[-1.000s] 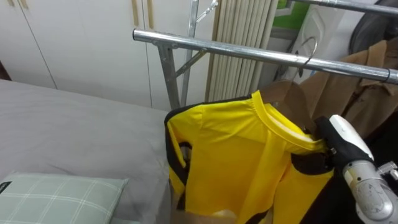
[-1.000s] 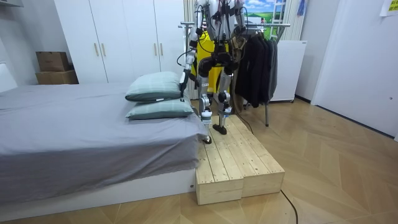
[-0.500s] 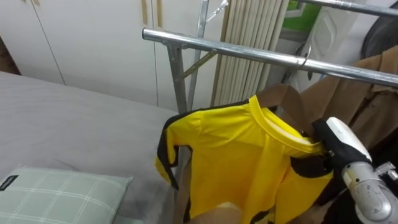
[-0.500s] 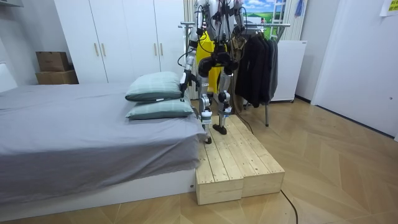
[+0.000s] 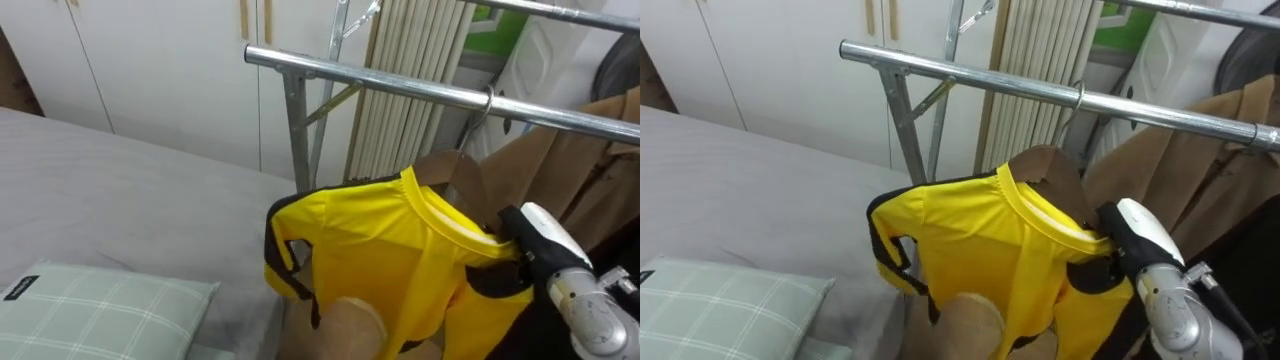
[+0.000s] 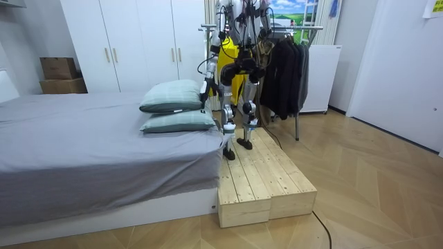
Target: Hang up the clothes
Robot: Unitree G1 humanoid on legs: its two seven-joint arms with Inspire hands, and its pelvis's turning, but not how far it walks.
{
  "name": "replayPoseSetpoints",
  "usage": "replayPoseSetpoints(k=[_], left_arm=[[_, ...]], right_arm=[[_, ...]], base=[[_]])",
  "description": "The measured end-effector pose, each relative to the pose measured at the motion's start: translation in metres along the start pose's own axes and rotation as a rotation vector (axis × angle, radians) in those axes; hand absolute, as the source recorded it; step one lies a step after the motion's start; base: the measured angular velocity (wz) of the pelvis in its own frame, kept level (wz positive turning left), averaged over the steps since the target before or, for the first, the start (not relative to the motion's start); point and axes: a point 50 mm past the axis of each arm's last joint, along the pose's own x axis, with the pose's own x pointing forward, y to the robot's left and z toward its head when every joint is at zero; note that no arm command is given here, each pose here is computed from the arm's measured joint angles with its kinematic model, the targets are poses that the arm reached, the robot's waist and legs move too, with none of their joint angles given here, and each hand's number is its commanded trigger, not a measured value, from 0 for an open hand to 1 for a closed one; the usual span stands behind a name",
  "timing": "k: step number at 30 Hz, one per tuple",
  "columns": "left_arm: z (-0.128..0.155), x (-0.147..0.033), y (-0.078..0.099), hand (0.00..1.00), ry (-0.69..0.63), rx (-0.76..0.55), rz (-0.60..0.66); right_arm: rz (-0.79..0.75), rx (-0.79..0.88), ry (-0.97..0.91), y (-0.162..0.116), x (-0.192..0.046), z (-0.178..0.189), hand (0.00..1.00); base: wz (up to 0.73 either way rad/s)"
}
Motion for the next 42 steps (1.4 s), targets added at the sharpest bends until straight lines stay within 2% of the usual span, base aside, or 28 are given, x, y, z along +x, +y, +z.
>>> replayPoseSetpoints(k=[8,15,28,30,31,32,42], left_arm=[[0.003,0.000,0.001,0.00,-0.012,0.000,0.008],[0.007,-0.001,0.003,0.00,-0.028,-0.004,0.017],[0.014,-0.002,0.006,0.00,-0.060,-0.008,0.027],[0.014,-0.002,0.005,0.00,-0.060,-0.009,0.026],[0.014,-0.002,0.005,0.00,-0.060,-0.009,0.026],[0.014,-0.002,0.005,0.00,-0.061,-0.009,0.026],[0.014,-0.002,0.003,0.00,-0.060,-0.019,0.018]], right_arm=[[0.024,0.040,0.019,0.006,0.006,-0.006,1.00],[0.030,0.156,0.028,0.026,0.007,-0.013,1.00],[0.057,0.202,0.047,0.037,0.005,-0.021,1.00],[0.065,0.213,0.054,0.039,0.005,-0.022,0.64],[0.065,0.219,0.057,0.040,0.005,-0.023,0.29],[0.064,0.221,0.058,0.041,0.005,-0.023,0.00],[0.057,0.268,0.091,0.049,0.003,-0.030,0.00]], base=[[0.06],[0.10],[0.02],[0.00],[0.00],[0.00],[0.00]])
